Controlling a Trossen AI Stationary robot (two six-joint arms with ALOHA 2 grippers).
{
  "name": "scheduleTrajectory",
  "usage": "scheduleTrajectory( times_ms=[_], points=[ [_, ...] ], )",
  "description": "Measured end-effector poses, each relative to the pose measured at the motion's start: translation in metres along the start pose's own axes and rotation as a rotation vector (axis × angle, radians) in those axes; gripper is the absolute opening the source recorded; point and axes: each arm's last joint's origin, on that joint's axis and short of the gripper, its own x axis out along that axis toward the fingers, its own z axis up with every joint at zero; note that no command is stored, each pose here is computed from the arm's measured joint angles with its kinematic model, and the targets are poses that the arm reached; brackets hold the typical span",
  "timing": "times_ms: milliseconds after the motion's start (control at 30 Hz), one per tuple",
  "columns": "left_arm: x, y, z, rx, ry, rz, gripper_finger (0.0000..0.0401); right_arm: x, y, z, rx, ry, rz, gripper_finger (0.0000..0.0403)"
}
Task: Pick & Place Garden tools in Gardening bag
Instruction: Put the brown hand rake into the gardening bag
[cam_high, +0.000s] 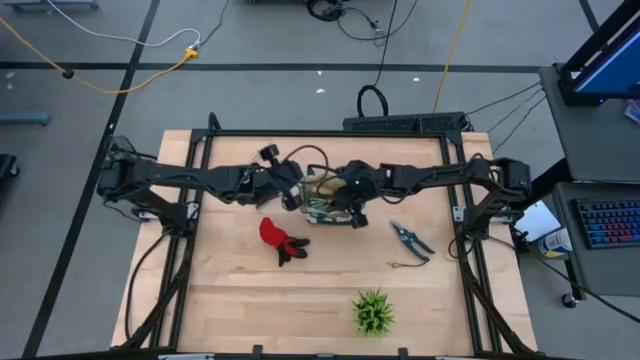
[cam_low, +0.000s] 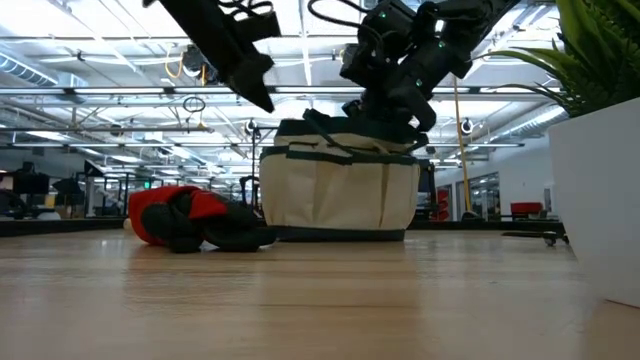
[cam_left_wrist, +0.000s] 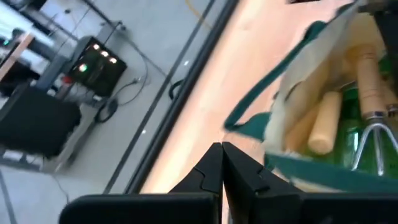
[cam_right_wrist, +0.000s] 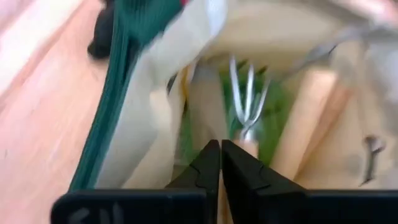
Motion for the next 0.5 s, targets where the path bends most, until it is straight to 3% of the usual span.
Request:
scheduleTrajectory(
  times_ms=[133,500],
  points=[
    [-0.011,0.012,-0.01,-0.033,0.085,0.008,0.0007,0.0,-0.001,0.001,-0.01,-0.011,-0.009,0.0039],
    [-0.004,0.031,-0.045,-0.12,0.421,0.054,0.0066,-0.006,-0.006,0.014,-0.034,-0.129,-0.071,0.0106]
  ],
)
